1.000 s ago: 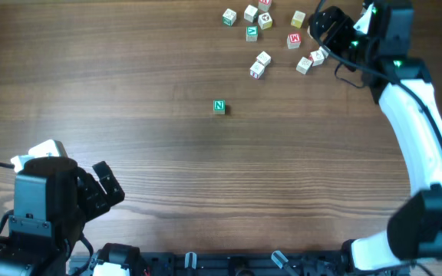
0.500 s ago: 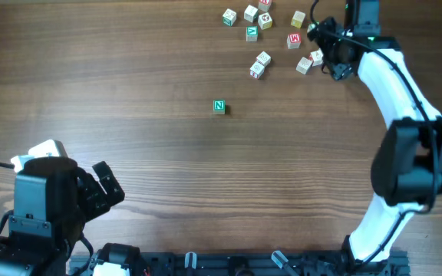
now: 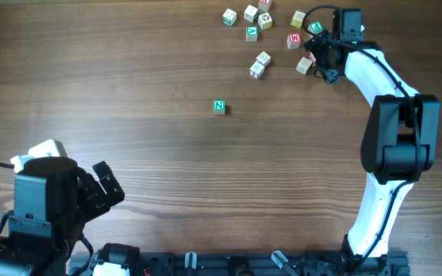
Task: Form a circle
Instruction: 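Reach the right gripper forward into the block cluster, then grasp the ice-cream picture block with the right gripper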
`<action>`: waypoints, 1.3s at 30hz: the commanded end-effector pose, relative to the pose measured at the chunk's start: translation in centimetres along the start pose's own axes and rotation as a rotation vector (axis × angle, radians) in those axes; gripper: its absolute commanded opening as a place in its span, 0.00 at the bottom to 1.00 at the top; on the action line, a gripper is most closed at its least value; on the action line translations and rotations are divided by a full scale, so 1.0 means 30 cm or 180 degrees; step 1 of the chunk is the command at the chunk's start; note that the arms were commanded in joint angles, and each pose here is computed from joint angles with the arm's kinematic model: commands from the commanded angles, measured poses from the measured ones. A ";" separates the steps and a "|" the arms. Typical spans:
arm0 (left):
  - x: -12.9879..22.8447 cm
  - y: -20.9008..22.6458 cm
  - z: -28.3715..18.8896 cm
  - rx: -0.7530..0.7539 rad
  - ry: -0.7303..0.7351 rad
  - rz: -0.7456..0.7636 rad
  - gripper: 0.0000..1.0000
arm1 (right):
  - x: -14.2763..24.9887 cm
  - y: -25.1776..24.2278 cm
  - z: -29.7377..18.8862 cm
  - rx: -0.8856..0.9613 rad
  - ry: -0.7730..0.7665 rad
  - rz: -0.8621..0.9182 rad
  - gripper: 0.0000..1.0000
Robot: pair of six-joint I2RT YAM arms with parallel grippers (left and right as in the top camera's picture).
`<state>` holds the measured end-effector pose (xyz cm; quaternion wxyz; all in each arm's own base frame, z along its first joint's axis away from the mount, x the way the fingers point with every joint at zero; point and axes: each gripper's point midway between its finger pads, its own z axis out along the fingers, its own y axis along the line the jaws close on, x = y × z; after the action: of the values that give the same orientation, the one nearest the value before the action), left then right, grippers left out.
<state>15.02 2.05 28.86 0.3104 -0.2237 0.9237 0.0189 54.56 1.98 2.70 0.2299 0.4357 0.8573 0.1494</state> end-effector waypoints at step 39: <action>-0.004 0.011 0.003 -0.0056 -0.0027 -0.0055 1.00 | -0.040 0.072 -0.156 0.0051 -0.0249 -0.1216 0.59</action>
<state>15.02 2.06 28.87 0.3106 -0.2238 0.9236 0.0190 53.73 1.99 13.45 0.3179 0.2685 0.9032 0.1052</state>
